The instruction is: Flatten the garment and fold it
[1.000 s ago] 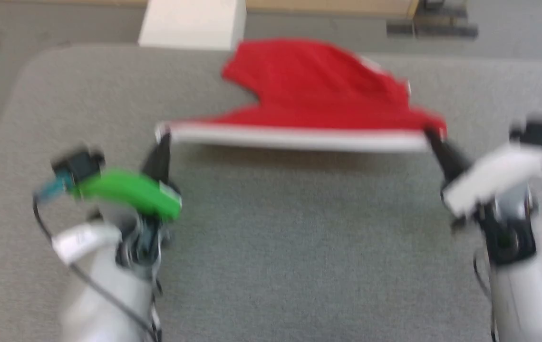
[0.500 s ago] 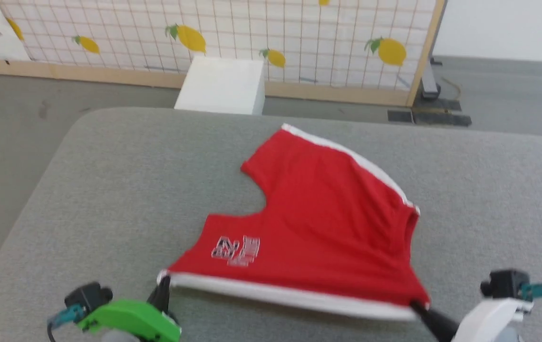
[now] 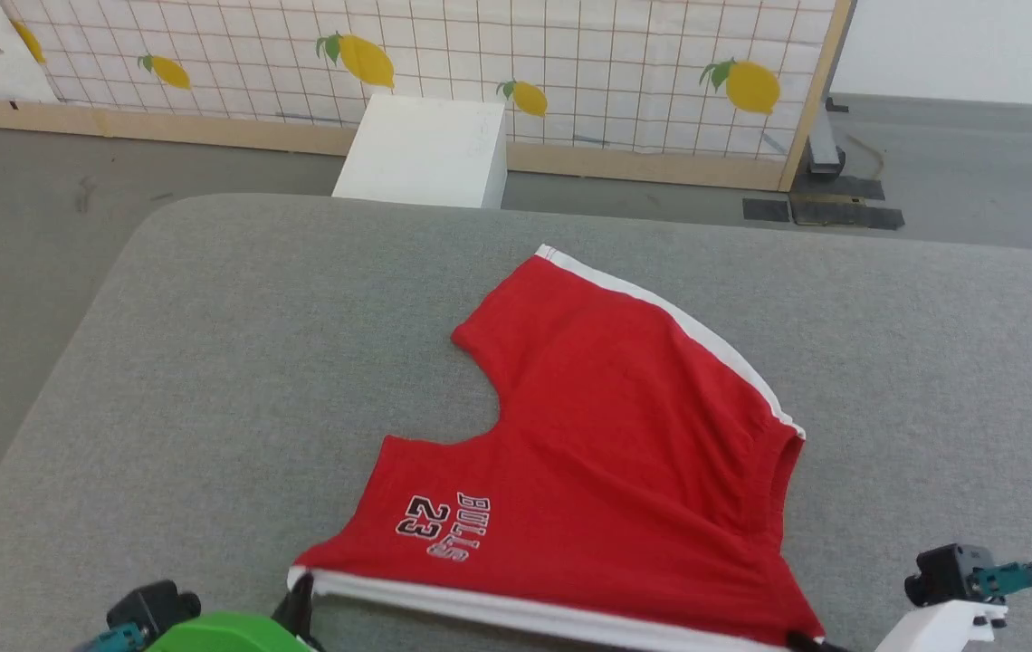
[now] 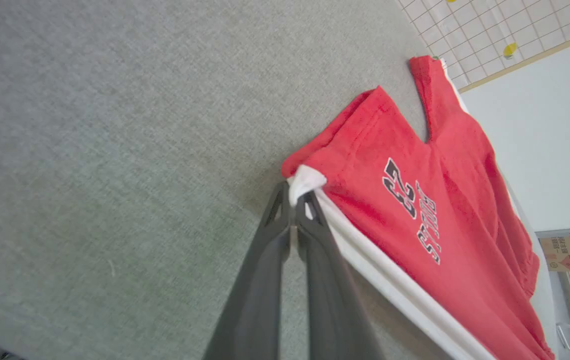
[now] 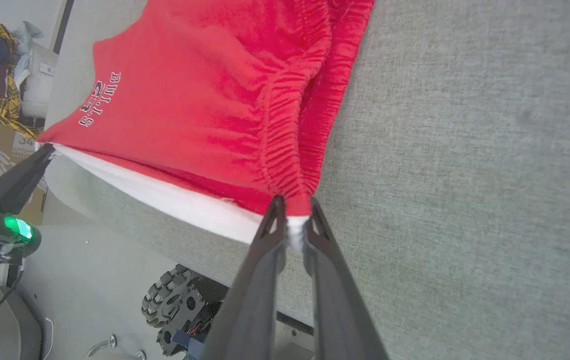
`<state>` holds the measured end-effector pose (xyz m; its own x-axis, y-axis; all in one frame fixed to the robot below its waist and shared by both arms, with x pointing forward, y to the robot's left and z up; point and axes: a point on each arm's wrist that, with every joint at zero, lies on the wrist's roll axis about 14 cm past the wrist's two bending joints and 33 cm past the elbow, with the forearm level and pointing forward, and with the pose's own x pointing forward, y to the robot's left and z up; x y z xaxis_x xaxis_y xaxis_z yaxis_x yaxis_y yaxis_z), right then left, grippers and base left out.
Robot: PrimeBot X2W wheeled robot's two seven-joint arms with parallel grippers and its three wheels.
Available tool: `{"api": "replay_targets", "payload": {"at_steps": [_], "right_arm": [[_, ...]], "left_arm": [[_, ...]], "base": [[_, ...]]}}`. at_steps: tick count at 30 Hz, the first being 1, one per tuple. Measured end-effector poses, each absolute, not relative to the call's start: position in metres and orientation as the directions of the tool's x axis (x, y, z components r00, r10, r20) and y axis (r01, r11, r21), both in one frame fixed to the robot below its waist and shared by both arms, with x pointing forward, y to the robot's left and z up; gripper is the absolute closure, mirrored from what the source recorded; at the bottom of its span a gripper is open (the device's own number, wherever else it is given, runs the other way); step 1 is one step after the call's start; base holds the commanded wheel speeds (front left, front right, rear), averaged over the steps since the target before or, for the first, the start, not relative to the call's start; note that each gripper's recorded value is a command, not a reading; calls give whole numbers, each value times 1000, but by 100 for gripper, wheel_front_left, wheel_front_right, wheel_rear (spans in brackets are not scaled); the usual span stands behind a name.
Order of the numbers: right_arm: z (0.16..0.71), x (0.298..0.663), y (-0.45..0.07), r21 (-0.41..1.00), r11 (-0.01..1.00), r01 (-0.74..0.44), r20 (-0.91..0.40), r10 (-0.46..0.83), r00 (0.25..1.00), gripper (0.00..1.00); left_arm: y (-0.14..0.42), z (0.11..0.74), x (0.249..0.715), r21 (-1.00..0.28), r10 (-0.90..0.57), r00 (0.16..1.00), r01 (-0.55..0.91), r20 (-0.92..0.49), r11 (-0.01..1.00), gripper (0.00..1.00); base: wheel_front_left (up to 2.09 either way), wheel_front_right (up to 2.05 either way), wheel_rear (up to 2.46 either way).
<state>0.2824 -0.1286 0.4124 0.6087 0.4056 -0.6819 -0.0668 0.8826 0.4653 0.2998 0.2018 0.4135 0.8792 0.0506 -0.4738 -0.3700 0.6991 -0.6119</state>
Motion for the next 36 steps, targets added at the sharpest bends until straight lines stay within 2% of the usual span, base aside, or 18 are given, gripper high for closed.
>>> {"api": "replay_targets", "payload": {"at_steps": [4,9,17,26,36], "right_arm": [[419,296,-130,468,881,-68,-659,399,638,100],[428,320,-129,468,880,-84,-633,400,664,100],[431,363,-128,480,873,-88,-606,402,686,100],[416,406,-128,531,846,-54,-590,415,693,100],[386,430,-134,564,826,5,-594,401,697,100]], "left_arm": [[198,437,320,-642,38,918,-306,-395,703,100],[189,479,374,-653,-11,964,-172,-266,737,100],[162,509,461,-610,-123,975,-18,-187,792,100],[134,493,545,-553,-208,952,50,-225,832,100],[107,442,601,-516,-254,914,60,-315,854,100]], "base": [[0,0,0],[0,0,0],[0,0,0],[0,0,0],[0,0,0]]}}
